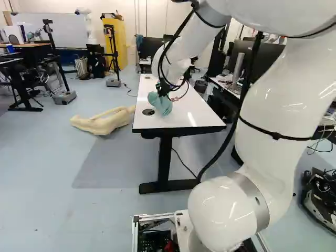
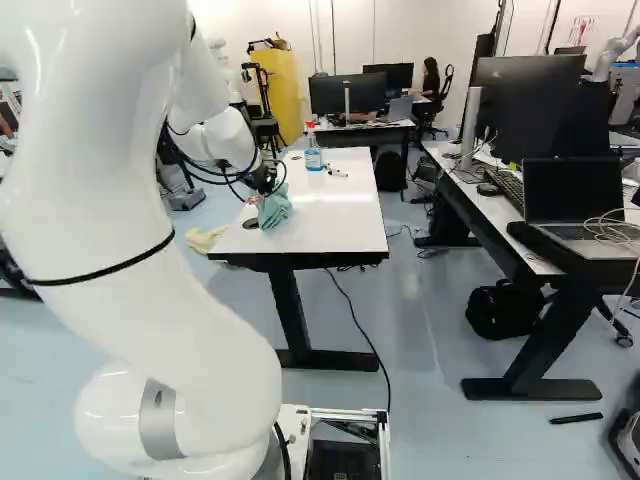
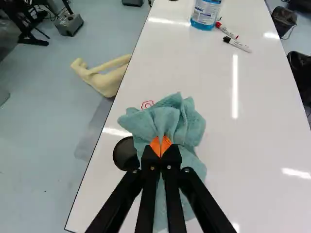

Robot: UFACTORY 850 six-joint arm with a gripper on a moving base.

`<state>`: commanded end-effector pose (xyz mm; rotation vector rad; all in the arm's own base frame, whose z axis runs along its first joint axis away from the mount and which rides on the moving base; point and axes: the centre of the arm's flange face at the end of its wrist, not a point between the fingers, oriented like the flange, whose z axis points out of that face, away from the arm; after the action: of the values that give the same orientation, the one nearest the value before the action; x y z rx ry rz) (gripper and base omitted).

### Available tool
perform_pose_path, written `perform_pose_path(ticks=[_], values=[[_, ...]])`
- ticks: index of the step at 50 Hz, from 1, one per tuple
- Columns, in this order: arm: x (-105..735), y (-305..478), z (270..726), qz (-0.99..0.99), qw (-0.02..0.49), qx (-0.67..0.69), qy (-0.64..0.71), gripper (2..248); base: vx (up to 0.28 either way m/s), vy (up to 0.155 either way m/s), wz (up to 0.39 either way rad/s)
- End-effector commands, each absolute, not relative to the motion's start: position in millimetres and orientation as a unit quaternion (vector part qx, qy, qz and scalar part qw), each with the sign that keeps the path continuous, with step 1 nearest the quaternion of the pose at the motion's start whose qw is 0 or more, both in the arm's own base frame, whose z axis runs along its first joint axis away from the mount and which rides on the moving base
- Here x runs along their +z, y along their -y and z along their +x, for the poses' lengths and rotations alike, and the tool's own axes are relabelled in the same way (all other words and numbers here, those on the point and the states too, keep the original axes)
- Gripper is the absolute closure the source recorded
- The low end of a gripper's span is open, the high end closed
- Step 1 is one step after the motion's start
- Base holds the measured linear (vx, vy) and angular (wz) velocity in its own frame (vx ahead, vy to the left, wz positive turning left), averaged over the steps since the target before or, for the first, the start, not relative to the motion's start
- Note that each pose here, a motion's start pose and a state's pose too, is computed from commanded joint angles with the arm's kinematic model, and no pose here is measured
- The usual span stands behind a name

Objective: Clean the table with the green towel

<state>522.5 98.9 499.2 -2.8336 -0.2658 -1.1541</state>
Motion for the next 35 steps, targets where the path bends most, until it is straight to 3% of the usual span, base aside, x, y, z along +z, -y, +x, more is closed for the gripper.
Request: perform_pose_path(ticks=[35], values=[[483.1, -133.6, 594.7, -0.919, 0.042, -0.378, 0.102, 229, 0.0, 0.0, 0.0]])
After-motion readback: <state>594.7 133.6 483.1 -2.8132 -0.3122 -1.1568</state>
